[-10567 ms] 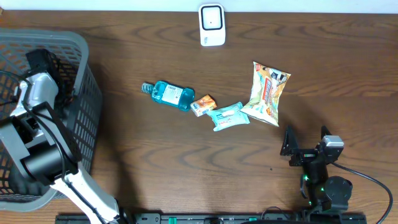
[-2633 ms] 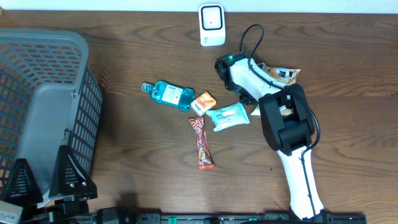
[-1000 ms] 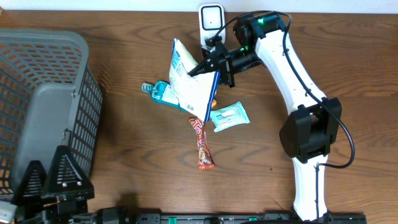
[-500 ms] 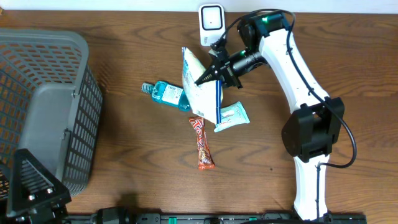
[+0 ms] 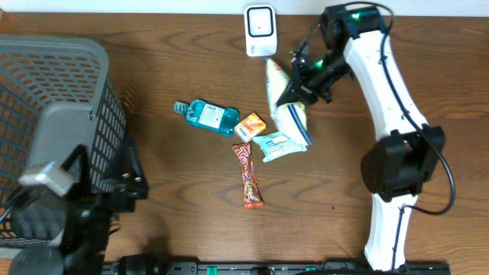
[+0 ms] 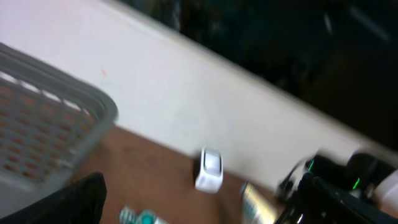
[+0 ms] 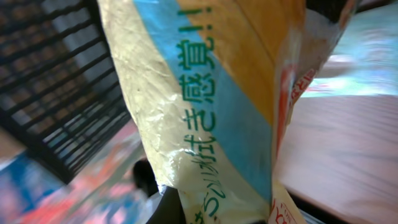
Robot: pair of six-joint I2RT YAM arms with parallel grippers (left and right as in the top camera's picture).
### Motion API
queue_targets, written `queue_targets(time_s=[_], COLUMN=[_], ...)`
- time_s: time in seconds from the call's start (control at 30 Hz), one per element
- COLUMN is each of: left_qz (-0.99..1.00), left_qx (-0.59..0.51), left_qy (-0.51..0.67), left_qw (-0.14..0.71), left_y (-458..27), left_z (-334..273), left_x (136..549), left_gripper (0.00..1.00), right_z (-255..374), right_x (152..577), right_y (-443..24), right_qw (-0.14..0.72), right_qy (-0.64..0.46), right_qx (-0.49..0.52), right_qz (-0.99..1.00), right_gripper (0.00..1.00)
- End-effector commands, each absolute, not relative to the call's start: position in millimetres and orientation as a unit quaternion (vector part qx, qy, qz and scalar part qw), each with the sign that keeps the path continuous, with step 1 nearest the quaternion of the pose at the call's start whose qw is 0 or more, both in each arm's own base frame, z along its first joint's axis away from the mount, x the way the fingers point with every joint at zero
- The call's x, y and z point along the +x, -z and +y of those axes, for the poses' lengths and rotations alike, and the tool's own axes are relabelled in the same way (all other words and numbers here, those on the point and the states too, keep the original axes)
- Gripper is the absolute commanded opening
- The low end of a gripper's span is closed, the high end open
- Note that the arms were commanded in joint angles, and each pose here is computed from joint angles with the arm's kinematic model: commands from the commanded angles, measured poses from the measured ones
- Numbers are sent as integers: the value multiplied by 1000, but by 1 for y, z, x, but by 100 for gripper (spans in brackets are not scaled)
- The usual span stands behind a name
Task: Scan the item barcode
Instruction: 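Hold the yellow bag in front of the white scanner with the right gripper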
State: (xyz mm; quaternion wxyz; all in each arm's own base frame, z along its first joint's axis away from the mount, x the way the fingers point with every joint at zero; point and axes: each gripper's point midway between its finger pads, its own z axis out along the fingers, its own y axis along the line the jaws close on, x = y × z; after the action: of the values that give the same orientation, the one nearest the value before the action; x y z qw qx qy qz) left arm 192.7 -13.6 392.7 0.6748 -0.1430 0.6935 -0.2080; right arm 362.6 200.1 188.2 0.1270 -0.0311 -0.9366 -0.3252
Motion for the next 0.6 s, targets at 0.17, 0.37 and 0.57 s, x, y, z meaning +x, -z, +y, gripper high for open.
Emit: queue_targets(time_s=[0.17,0.37,0.57], left_qz=[709,703,690], left_qx=[49,76,98], left_qy=[224,208,189], left_qw=[667,676,691], left_y=[-373,-367,-359], left_z=[-63,-68,-70], left_x=[180,156,141], left_gripper=[98,98,98], right_z=[134,127,145], right_x=[366,365,355], right_y=[-219,-226,-226], right_qw=[-2,-29,-22], right_qy=[134,98,97], right_qx=[-111,-128,-102], right_qz=[-985,-987,-990], right_gripper=[1,1,1])
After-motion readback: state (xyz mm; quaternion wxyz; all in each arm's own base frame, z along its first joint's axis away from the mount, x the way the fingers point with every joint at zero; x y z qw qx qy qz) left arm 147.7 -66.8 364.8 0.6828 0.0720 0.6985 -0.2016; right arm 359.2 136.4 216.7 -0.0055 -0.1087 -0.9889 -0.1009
